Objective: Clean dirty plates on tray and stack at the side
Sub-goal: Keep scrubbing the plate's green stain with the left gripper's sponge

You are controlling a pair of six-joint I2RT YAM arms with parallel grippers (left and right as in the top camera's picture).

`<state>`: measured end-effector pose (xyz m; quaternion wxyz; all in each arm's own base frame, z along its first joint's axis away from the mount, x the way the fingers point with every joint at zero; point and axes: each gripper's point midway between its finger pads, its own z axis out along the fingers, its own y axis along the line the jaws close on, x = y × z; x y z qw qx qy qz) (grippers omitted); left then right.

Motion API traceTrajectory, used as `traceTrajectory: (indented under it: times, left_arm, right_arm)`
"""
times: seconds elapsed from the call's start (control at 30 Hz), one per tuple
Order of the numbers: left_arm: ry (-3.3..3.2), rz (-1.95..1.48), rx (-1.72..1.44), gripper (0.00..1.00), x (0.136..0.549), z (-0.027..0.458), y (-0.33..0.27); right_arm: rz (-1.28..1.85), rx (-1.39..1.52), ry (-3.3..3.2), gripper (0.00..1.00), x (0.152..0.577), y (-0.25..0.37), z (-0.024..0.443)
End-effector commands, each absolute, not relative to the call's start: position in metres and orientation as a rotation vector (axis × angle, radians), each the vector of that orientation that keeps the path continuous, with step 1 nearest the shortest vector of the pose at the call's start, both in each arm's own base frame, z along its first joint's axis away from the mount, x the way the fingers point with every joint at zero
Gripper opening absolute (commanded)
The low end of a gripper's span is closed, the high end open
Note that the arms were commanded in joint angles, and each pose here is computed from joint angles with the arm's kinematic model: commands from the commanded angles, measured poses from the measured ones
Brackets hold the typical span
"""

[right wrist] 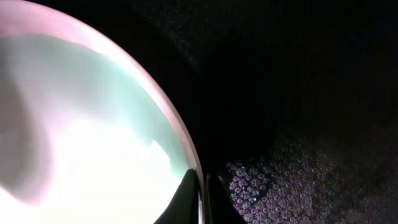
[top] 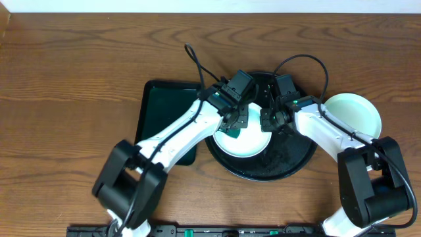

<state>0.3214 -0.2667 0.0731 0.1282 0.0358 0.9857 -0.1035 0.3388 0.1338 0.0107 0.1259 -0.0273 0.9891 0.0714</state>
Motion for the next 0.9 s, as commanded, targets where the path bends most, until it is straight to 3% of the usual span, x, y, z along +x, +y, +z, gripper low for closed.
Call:
traceTrajectory:
  times: [0.0, 0.33, 0.63, 0.87]
  left_arm:
    - [2.919, -0.200, 0.082, 0.08, 0.321, 0.039, -0.257]
    - [3.106, -0.310, 0.102, 0.08, 0.295, -0.007, -0.273]
    - [3.187, -0.636, 0.137, 0.08, 0.272, 0.009, -0.304]
    - [3.074, -0.748, 0.174, 0.08, 0.280, 0.055, -0.314]
  right_arm:
    - [0.298, -0.106, 2.877, 0.01, 0.334, 0.147, 0.016]
    - [0.298, -0.106, 2.877, 0.01, 0.334, 0.147, 0.016]
    - [0.298, -0.106, 2.877, 0.01, 0.334, 0.147, 0.016]
    - [0.298, -0.106, 2.877, 0.01, 0.334, 0.147, 0.016]
